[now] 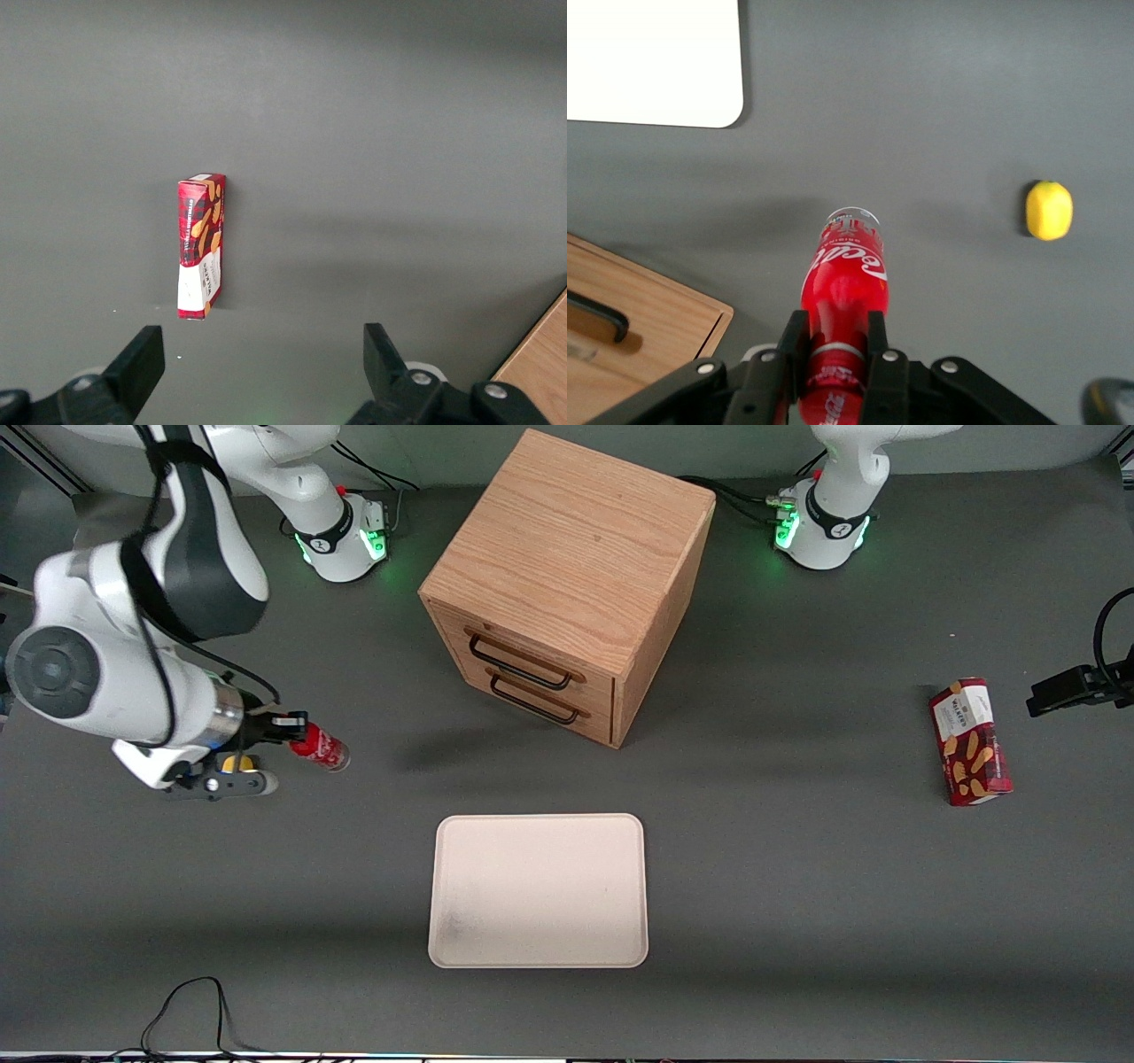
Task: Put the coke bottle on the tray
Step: 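Lift the held bottle up off the table with the right gripper, then carry the bottle over the white tray's corner and lower it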
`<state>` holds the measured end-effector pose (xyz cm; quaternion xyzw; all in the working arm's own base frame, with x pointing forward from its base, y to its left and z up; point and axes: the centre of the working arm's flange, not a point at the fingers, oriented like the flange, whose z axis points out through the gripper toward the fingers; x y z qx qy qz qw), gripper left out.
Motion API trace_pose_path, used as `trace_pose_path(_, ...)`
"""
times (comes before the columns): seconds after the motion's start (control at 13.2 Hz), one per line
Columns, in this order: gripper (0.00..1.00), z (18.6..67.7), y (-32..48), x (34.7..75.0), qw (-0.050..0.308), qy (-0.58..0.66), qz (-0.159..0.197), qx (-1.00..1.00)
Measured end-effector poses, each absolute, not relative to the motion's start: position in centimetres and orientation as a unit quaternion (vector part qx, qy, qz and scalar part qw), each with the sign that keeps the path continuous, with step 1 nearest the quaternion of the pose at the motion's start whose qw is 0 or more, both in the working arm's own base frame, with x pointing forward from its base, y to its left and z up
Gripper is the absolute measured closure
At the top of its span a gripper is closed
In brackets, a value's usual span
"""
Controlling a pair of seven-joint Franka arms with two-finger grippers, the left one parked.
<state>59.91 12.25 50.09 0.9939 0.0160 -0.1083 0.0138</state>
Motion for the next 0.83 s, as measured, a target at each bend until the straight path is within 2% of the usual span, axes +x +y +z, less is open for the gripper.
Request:
trace_pose_path(0.23, 0.70, 55.3, 10.8, 60.0, 0.015, 0.005, -0.118, 0.993)
trace_pose_path(0.45, 0.70, 57.6, 10.5, 61.3, 0.019, 0.000, -0.123, 0.992)
trace_pose_path(0.68, 0.70, 56.8, 11.1, 63.5, 0.023, 0.000, -0.120, 0.992)
trace_pose_path(0.83, 0.70, 54.5, 11.9, 65.5, 0.028, -0.010, -0.122, 0.992)
